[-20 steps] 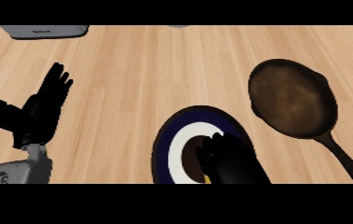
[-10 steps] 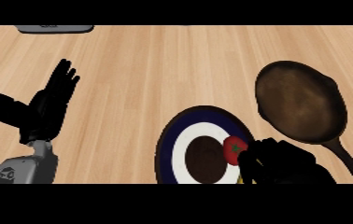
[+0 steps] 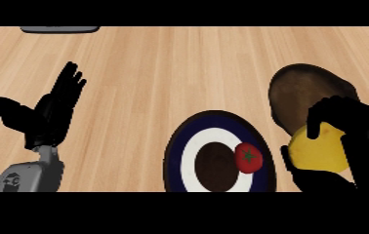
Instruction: Pick the lemon from the plate and place it in the pan
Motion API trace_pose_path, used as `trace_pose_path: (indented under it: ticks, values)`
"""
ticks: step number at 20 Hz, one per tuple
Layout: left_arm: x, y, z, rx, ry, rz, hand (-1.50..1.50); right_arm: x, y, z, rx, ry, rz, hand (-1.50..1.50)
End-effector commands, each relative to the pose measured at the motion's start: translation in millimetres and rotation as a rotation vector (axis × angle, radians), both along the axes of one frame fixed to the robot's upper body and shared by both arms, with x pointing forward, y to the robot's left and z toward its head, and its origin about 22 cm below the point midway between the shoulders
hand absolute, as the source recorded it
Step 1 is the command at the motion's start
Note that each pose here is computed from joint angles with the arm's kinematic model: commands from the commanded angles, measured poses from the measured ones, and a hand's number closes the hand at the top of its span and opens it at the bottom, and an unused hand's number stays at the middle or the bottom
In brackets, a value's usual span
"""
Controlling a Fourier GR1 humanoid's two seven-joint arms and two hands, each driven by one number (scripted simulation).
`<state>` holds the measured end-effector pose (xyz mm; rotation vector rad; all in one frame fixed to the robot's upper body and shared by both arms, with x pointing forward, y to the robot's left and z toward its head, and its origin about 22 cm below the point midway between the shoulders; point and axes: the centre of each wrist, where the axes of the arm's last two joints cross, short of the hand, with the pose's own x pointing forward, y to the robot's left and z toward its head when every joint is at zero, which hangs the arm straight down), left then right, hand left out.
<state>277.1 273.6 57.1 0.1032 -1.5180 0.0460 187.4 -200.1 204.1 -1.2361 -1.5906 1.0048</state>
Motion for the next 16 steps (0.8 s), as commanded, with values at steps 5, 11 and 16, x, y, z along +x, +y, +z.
trace_pose_path:
  ticks: [5, 11, 16]
  values:
    - [7.3, -8, 8, -0.021, -0.001, -0.001, 0.00, 46, -104, 2, 0.176, -0.047, 0.000, 1.50]
    - [3.2, -7, -2, 0.016, -0.011, -0.010, 0.00, 99, -153, -46, 0.160, 0.023, 0.036, 1.50]
    - [-1.4, -8, 4, -0.006, 0.004, -0.019, 0.00, 137, -142, -82, 0.186, 0.074, 0.114, 1.50]
